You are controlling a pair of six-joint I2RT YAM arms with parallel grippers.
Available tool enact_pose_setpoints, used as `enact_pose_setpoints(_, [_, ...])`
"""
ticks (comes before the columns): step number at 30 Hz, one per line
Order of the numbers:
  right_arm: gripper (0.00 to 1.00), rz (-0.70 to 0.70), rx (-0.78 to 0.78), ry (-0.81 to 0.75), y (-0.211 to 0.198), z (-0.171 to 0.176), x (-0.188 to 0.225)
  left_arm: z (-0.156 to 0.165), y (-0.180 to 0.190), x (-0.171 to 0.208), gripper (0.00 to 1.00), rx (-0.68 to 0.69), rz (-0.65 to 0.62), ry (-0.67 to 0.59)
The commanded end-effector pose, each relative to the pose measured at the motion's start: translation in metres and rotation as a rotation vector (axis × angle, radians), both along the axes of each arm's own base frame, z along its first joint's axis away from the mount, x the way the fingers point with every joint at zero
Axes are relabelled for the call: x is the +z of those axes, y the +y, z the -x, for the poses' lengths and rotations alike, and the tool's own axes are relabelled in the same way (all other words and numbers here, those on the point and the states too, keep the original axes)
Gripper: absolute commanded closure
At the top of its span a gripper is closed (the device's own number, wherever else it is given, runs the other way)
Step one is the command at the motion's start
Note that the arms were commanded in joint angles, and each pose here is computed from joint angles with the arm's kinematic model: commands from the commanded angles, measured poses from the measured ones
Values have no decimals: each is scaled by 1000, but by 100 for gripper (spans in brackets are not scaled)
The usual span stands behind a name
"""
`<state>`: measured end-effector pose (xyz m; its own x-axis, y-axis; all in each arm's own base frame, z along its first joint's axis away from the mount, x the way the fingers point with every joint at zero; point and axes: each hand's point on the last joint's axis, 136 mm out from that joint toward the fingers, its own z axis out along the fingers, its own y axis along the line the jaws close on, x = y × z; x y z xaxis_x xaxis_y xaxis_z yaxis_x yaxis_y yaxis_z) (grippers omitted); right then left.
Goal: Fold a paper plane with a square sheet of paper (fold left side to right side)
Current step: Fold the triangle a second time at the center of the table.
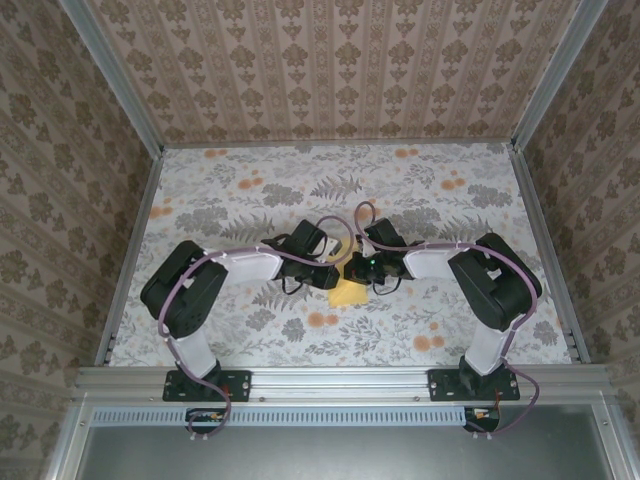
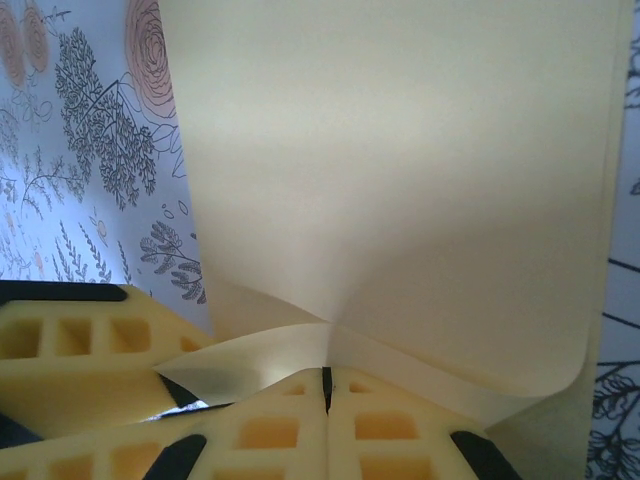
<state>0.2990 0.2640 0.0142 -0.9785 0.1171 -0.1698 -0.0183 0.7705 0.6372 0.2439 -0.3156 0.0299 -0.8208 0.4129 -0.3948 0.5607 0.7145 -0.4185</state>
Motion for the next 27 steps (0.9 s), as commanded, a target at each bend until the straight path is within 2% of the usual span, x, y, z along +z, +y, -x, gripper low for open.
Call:
enact_pose_setpoints(1, [94, 126, -9, 92, -26, 27, -31, -5, 2, 27, 76, 15, 27, -40])
enact_pose_setpoints(7, [94, 125, -5, 91, -25, 28, -30, 2, 4, 41, 71, 19, 61, -25])
enact_pose_setpoints(15, [94, 123, 1, 92, -24, 28, -30, 34, -13, 44, 72, -45, 210, 142])
enact_pose_setpoints(21, [94, 120, 3, 93, -23, 27, -30, 47, -19, 32, 72, -72, 226, 211])
enact_pose_setpoints(27, [94, 123, 5, 96, -24, 28, -29, 50, -17, 16, 72, -64, 182, 238])
